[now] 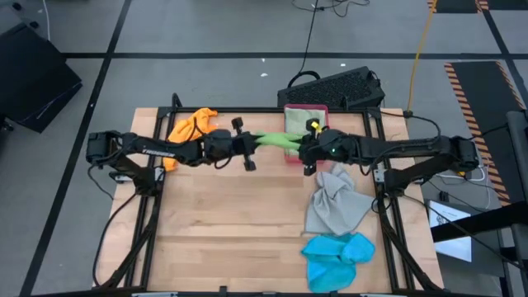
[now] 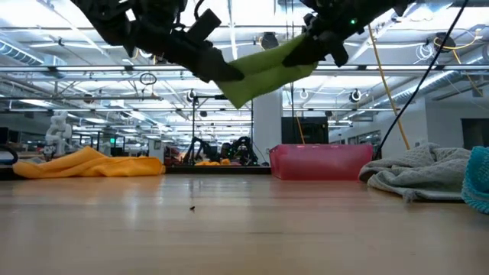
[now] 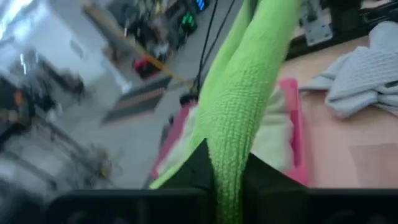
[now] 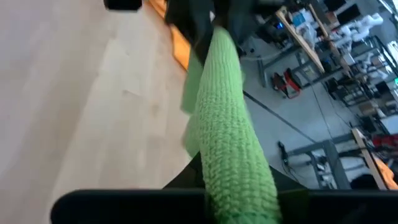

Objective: Fold microfiber towels
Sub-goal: Stack the dark green microfiber cloth on the top light green microfiber cloth in the red bin

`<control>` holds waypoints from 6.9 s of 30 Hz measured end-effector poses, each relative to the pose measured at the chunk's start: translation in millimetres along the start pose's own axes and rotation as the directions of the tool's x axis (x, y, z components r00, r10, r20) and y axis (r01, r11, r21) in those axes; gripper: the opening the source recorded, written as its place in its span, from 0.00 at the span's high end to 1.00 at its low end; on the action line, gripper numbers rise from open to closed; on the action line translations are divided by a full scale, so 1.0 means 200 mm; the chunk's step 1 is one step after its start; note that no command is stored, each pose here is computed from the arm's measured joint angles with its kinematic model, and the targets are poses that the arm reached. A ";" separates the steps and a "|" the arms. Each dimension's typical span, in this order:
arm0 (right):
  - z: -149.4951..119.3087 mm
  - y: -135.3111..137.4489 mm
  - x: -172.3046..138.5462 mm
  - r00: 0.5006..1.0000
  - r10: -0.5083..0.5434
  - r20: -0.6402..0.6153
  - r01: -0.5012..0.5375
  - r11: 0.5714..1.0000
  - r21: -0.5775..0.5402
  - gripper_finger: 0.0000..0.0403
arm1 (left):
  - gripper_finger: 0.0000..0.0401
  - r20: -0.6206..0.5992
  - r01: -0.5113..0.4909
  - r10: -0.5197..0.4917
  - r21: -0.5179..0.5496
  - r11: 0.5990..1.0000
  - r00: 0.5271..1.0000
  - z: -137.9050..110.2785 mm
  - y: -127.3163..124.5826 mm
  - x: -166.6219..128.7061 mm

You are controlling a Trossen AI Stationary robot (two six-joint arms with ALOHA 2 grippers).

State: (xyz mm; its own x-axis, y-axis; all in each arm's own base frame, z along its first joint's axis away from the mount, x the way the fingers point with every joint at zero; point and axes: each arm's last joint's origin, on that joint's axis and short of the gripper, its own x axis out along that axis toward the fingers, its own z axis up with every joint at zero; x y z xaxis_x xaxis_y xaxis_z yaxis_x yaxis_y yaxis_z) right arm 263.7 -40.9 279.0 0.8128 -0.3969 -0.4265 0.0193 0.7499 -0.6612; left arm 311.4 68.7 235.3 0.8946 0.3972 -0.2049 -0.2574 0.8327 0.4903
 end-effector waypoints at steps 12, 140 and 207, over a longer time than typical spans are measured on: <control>-0.22 -0.18 -0.01 0.982 -0.019 -0.190 0.035 0.996 0.083 0.97 | 0.93 0.065 0.027 -0.041 0.195 0.980 0.997 -0.01 0.10 0.28; -1.03 -0.38 0.12 0.998 -0.059 -0.033 0.068 0.874 0.481 0.45 | 0.83 -0.220 0.208 -0.133 0.365 0.907 0.966 -0.33 0.42 0.98; -1.20 -0.47 0.19 0.932 0.199 -0.303 0.197 0.424 0.884 0.91 | 0.98 -0.180 0.142 -0.333 -0.651 0.746 0.926 -0.27 0.65 0.81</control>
State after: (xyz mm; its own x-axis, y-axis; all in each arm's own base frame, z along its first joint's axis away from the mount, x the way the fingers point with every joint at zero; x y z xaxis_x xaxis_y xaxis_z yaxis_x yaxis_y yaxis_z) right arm 152.4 -253.2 177.4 0.5850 -0.3807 -0.7162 0.6829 0.7076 0.1817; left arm 402.3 262.1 219.3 0.8481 0.1597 -0.5052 -0.3027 0.9286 -0.2146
